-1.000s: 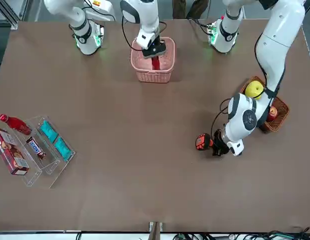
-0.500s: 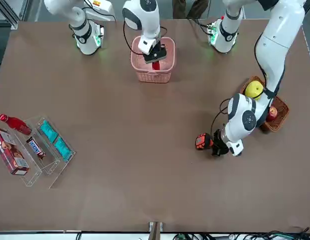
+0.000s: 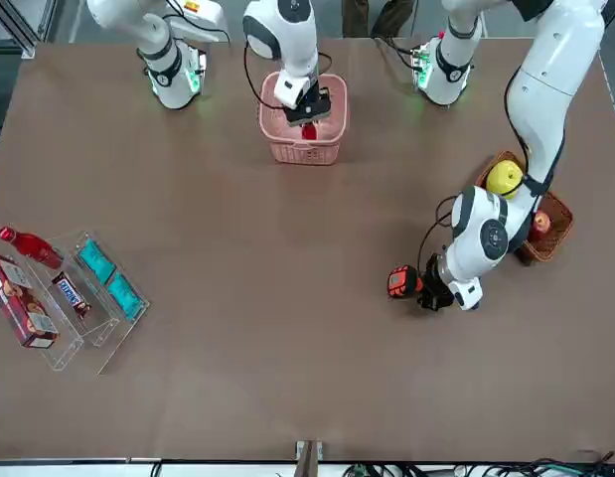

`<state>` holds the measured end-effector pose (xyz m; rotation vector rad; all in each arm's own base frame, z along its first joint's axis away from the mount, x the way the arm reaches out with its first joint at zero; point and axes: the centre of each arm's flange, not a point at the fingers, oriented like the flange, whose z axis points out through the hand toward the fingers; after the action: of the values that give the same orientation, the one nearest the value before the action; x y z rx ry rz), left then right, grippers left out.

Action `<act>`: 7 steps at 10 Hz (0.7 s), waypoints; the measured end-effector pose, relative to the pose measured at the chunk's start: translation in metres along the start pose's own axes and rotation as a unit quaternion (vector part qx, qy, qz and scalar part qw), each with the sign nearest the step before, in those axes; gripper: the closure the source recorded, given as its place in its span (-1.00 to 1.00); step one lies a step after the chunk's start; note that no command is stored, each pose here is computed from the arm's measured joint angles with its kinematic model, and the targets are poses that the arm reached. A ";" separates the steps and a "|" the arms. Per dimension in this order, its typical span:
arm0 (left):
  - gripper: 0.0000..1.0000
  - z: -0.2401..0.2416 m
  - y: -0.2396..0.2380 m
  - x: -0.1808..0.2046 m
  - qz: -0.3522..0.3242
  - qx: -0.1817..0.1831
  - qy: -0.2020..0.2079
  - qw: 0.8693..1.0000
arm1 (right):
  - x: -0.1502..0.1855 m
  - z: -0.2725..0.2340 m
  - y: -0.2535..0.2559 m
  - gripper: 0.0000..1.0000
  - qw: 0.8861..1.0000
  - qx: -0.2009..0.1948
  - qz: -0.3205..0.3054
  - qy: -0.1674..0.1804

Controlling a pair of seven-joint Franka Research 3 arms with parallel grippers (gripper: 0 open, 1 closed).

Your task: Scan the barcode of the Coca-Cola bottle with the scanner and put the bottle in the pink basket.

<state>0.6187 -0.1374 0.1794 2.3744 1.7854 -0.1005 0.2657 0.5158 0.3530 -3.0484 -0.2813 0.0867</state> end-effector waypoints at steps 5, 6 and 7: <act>-1.00 -0.011 0.008 -0.004 0.006 -0.012 0.002 1.000 | 0.016 -0.087 0.011 -0.63 0.999 -0.007 0.019 0.028; -1.00 -0.020 0.013 -0.005 0.012 -0.017 0.007 1.000 | 0.031 -0.122 0.031 -0.67 0.999 -0.014 0.023 0.034; -1.00 -0.032 0.019 -0.004 0.022 -0.017 0.017 0.999 | 0.053 -0.153 0.064 -0.69 0.999 -0.020 0.014 0.033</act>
<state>0.6339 -0.1408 0.2129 2.4031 1.7351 -0.0234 0.3390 0.4518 0.4975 -3.0875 -0.2385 -0.0171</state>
